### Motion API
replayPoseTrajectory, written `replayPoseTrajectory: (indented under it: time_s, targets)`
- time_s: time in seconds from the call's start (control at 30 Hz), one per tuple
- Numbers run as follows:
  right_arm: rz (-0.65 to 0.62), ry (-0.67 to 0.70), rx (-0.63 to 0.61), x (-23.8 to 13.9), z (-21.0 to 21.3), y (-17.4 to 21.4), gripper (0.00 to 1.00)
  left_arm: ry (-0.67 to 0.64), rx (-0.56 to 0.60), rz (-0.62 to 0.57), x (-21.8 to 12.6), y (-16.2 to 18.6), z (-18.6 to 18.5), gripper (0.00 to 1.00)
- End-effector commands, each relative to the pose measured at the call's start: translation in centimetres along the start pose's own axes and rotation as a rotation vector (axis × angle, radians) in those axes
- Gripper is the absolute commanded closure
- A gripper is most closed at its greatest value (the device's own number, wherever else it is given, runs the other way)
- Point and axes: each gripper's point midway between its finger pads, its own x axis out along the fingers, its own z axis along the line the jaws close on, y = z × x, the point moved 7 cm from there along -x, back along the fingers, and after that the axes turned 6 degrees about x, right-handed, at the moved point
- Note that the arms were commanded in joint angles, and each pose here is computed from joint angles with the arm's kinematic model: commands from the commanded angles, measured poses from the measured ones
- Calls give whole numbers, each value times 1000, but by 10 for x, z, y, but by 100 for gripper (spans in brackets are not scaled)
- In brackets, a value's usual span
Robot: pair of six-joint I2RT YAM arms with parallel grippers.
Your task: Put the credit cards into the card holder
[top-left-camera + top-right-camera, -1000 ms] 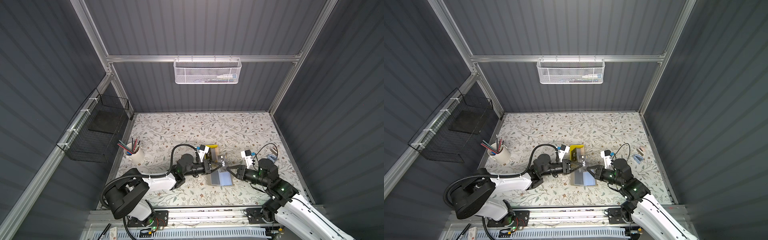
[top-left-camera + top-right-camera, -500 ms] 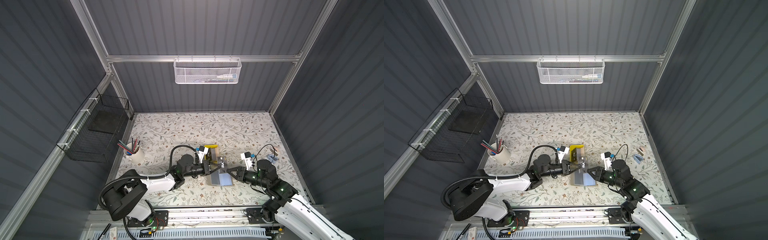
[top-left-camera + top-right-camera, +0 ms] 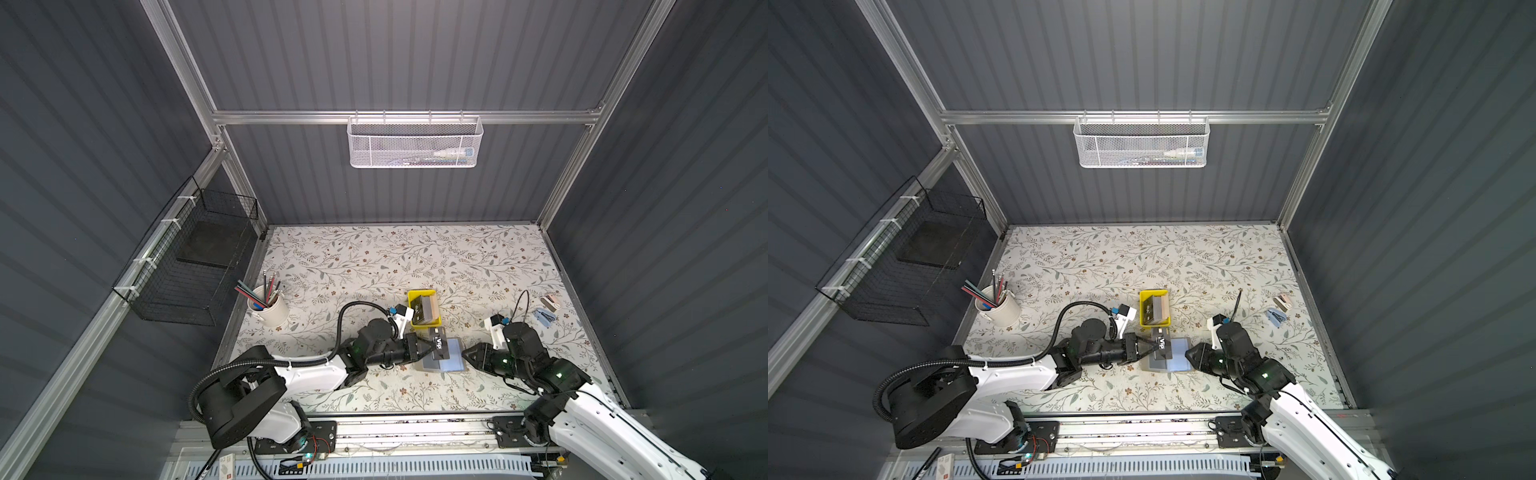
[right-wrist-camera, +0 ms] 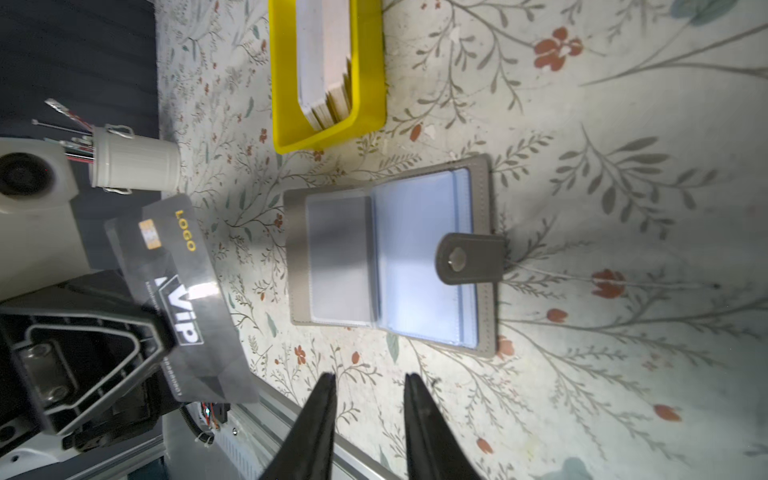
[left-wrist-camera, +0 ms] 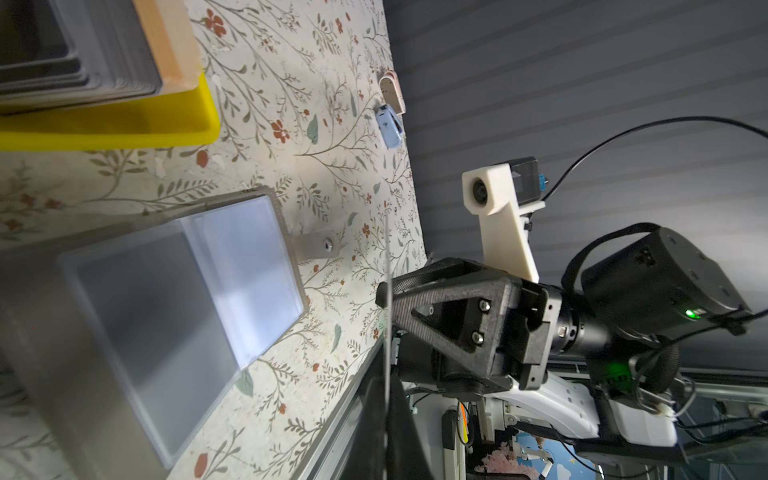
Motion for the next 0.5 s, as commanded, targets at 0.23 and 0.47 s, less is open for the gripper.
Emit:
replayPoseTrajectory:
  time_s: [0.23, 0.47]
  targets:
    - [44, 187, -7, 19, -25, 2, 74, -181, -7, 23, 15, 6, 28, 98]
    - [63, 217, -6, 32, -27, -1, 78, -216, -51, 34, 23, 8, 37, 99]
